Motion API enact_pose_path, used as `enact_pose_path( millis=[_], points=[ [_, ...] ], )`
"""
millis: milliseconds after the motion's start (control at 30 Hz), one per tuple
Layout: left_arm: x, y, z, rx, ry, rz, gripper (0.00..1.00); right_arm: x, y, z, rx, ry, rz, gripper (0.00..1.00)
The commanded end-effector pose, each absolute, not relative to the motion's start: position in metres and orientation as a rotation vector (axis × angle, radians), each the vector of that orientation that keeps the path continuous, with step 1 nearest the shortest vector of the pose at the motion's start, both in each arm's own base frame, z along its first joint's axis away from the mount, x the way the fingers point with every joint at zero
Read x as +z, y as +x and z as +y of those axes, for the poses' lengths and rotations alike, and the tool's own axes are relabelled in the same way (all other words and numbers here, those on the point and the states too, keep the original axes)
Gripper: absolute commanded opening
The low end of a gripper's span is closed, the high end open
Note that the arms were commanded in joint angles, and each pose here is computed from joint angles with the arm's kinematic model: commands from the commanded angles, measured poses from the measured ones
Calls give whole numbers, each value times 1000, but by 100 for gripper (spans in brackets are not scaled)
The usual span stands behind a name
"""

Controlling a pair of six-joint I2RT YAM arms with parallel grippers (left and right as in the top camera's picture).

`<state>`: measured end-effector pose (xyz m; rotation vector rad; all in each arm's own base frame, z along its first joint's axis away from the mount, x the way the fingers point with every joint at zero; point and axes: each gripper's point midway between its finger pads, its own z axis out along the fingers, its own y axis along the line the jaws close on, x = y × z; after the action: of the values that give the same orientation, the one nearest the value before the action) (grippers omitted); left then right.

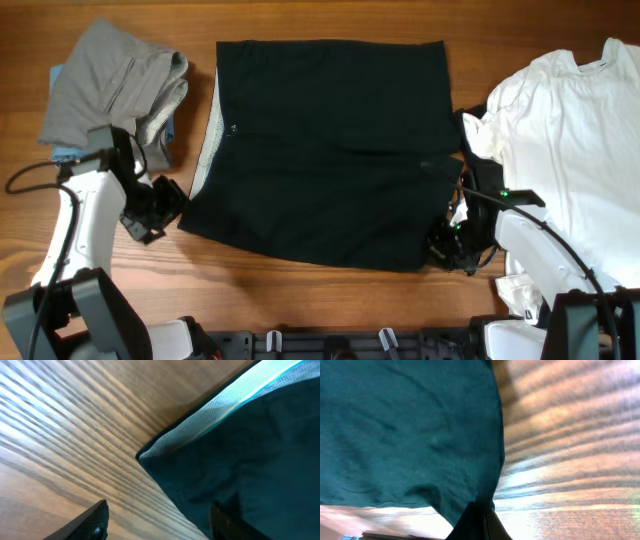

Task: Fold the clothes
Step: 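Grasp the bottom edge of the trousers with both grippers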

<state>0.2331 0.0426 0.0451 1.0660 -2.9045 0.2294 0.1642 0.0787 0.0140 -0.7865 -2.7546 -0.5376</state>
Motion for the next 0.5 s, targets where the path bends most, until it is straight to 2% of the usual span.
enact_pose_path(
  millis=[0, 267, 367, 467],
  points=[
    [21, 220, 37, 252, 1086, -2877, 63, 18, 173, 79, -552, -754, -2791, 4],
    [-7, 221, 37, 264, 1101, -2945, 57, 18, 174, 79, -557, -733, -2804, 4],
    [-7, 227, 40, 264, 1108, -2974, 45, 18, 175, 79, -557, -721, -2817, 4],
    [-7, 231, 40, 274, 1112, -2989, 24, 17, 175, 78, -554, -709, -2824, 4]
  ],
)
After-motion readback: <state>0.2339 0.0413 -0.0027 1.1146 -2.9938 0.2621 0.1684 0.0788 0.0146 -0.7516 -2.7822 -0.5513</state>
